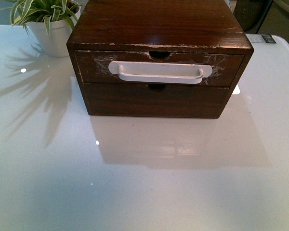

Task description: Open drawer

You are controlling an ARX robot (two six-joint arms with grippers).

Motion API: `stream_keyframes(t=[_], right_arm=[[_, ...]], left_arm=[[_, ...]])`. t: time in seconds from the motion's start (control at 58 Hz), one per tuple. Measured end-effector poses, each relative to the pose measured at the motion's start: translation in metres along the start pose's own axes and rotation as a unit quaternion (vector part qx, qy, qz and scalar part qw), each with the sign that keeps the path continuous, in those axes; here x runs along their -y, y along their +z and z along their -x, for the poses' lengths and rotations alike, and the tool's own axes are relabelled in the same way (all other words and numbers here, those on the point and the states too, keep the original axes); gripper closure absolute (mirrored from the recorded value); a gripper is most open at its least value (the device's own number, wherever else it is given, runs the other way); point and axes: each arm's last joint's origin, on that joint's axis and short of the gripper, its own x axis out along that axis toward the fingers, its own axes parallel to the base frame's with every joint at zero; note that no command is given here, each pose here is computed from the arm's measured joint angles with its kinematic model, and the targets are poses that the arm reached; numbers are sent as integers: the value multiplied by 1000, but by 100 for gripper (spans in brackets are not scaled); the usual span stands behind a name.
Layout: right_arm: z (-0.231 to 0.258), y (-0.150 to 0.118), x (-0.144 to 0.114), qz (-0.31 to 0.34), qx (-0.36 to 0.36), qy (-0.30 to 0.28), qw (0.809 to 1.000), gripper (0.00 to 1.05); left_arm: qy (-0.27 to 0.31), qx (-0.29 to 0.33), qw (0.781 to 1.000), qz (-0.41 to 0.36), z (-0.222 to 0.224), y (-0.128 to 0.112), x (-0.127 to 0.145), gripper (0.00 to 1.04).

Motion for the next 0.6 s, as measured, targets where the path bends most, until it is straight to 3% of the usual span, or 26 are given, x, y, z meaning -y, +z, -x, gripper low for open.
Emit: stream_keyframes(t=[0.103, 0.138, 0.224, 0.293, 0.414, 0.603], right_arm=[[0, 0, 0, 0, 0, 0, 1000, 9], [0, -1, 0, 2, -9, -3, 1000, 9], [-4, -1, -2, 47, -143, -8, 989, 9], [-15, -1, -5, 97, -194, 19, 976, 9], [-35, -1, -8, 185, -202, 65, 960, 9], [-77, -1, -16, 320, -177, 152, 918, 9]], left_arm=[[-3, -2, 1000, 2, 0, 0, 0, 8], [-42, -57, 997, 21, 0, -1, 1, 8], [-116, -227, 963, 82, -1, 0, 3, 8], [-154, -270, 946, 96, -1, -3, 5, 8], [-196, -262, 943, 62, -12, 0, 9, 8], [-290, -209, 932, -58, -56, -3, 24, 8]])
